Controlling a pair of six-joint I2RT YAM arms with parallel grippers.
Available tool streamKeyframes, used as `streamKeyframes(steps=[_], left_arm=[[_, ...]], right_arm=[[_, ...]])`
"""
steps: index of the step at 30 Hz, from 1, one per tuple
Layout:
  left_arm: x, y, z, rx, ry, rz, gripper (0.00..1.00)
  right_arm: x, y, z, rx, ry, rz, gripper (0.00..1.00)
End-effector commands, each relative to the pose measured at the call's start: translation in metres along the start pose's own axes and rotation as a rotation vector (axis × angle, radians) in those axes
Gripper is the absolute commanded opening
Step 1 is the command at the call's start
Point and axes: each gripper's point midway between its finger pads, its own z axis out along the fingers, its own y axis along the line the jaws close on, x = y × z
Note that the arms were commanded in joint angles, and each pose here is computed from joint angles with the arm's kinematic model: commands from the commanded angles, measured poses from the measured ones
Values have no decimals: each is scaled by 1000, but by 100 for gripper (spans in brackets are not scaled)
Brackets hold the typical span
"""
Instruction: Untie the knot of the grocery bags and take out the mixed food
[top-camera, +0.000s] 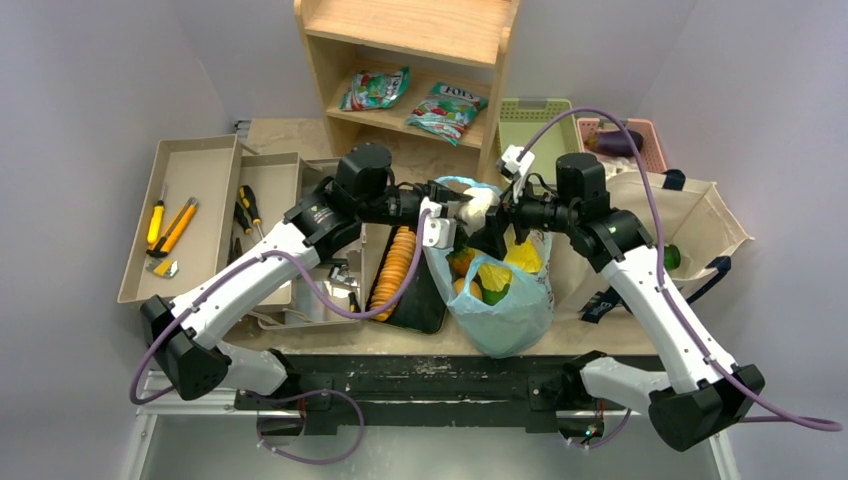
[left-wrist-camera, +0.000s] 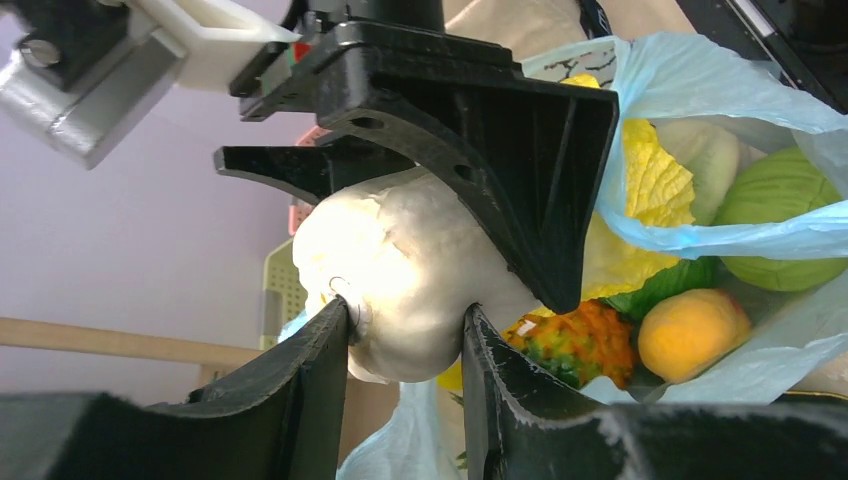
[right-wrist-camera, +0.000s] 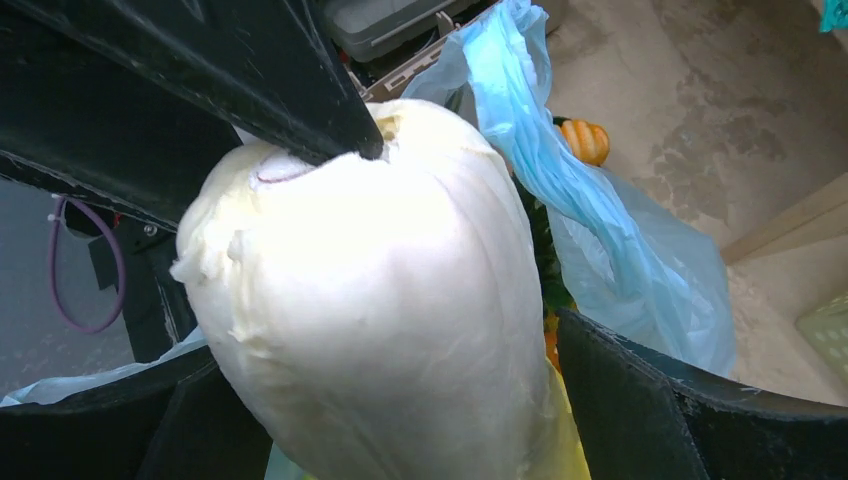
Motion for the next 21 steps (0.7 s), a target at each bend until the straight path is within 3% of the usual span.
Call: streamKeyframes(steps=[1,3,6,9,14,16,21], left_arm=[[-60,27,-20,-68,-128,88,0],[-63,28,-20,-72,-129,84,0],[-65,42,-25,-119,-117,75,0],[-75,61,-37,-164,-125,50,0],[-88,78,-49,-216,-145,26,0],[-90,85,-51,-239,-151,7,0],[-91,104,-60,-298,-161,-96,0]], right_arm=[[-18,-5,-8,64,-68,-31,94],[-21,-2,-11,58,-81,-39,83],[-24,7,-19,42,-93,-51,75],[-22,9,-30,63,-75,-73,80],[-22,11,-34,69,-73,-78,78],[-23,10,-33,73,-78,-74,87],[-51,12,-43,103,-181,-101,90]])
